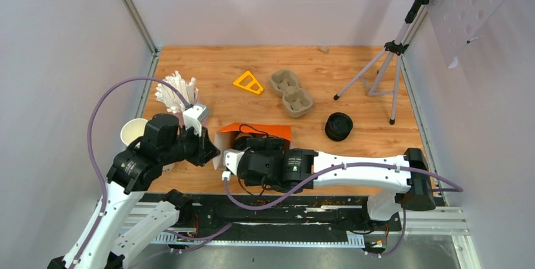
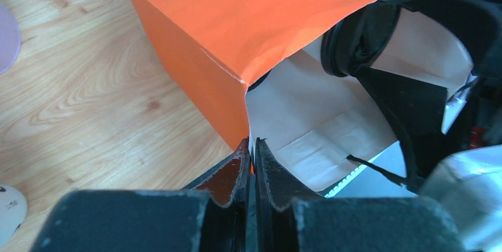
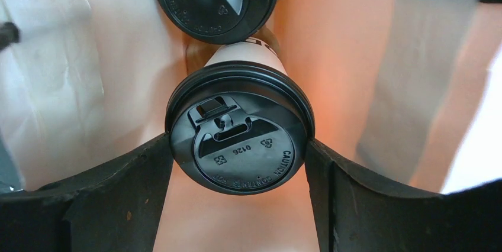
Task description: Pack the takeout coffee
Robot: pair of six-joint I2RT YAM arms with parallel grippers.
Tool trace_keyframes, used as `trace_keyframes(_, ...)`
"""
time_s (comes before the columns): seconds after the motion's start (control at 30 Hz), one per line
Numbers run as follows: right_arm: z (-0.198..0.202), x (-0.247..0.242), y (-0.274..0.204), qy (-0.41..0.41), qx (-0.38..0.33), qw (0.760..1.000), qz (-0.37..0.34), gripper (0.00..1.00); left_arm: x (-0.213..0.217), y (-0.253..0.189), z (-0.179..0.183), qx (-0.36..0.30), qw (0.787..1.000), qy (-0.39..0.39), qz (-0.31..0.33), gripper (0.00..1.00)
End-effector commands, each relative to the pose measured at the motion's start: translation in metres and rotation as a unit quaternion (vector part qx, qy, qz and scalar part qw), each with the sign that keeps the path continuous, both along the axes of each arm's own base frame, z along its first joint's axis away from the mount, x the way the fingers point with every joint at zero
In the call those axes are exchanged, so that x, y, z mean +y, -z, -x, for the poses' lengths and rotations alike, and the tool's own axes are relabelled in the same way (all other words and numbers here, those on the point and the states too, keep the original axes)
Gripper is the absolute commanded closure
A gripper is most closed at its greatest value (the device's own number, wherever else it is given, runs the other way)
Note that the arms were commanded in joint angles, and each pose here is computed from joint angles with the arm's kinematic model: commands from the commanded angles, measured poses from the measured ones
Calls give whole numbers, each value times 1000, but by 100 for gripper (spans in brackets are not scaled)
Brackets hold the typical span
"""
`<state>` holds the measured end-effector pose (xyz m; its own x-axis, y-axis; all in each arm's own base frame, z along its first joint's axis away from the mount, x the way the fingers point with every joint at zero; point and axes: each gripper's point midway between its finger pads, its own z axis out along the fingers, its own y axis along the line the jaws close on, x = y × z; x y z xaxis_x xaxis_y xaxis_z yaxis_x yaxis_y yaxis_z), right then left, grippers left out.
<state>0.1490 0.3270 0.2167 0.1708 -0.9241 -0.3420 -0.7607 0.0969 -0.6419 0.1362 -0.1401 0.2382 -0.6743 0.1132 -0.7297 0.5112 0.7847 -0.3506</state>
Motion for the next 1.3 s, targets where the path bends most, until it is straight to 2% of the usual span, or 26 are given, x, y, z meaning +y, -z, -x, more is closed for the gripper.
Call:
trace_keyframes(0.0,-4,5,-5,-12,-10,999,-29,32,-12,-9,0,-25,999,33,28,88)
trace_keyframes(0.77,-22,-10,2,-25,-20,999,-1,31,-24,-14,-6,-31,997,53,46,89)
trace_keyframes(1.27,-28,-13,8,-35,-21,999,-26,31,-29,-6,-3,-20,996,69,50,89)
